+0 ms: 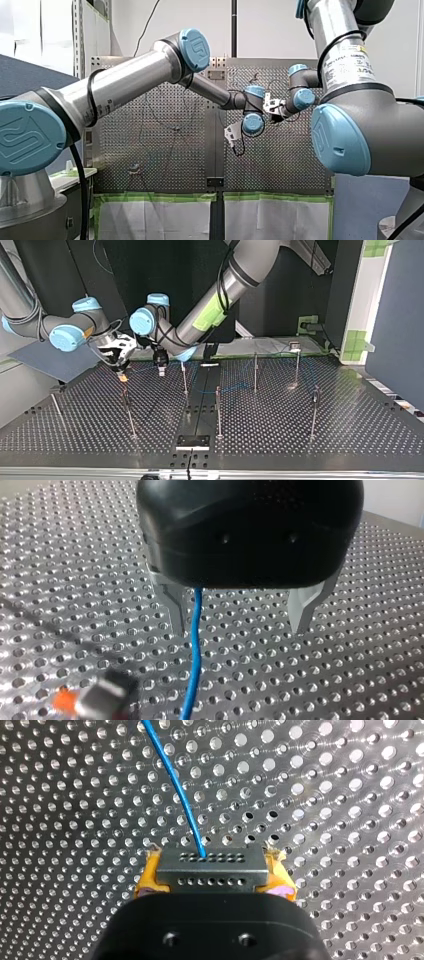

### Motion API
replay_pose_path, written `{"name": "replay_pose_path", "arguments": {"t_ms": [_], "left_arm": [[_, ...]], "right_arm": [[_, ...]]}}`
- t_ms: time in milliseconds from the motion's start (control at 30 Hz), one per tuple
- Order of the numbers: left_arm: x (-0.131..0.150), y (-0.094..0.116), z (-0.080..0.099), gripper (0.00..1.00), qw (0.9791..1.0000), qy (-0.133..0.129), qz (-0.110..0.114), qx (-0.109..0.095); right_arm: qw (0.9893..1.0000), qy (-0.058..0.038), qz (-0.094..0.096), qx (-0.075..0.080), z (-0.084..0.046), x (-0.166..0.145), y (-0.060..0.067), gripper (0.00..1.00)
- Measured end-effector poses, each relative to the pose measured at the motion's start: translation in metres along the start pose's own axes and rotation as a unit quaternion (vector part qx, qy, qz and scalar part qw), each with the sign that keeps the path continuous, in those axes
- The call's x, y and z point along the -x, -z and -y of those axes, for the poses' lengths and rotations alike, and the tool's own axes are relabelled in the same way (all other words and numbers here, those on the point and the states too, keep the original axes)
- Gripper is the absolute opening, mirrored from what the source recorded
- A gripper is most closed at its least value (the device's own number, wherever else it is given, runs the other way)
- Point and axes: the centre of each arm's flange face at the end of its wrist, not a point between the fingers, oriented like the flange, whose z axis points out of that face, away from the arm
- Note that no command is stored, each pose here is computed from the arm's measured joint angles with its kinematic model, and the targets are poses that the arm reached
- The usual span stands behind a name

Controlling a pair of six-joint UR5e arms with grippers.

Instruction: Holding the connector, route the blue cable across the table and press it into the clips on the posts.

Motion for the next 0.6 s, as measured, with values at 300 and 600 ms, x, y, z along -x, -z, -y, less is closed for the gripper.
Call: {"name": "replay_pose_path", "arguments": {"t_ms": [300,600], "left_arm": [[-0.001,0.004,0.001,0.38,1.0,0.0,-0.006,0.004],[0.001,0.013,0.005,0.0,0.9999,0.001,-0.004,0.015]], "right_arm": [[1.0,-0.0001,0.0,0.0,0.0,0.0,0.0,0.0],[1.0,-0.0004,0.001,-0.001,0.0,0.0,0.0,0.0]]}}
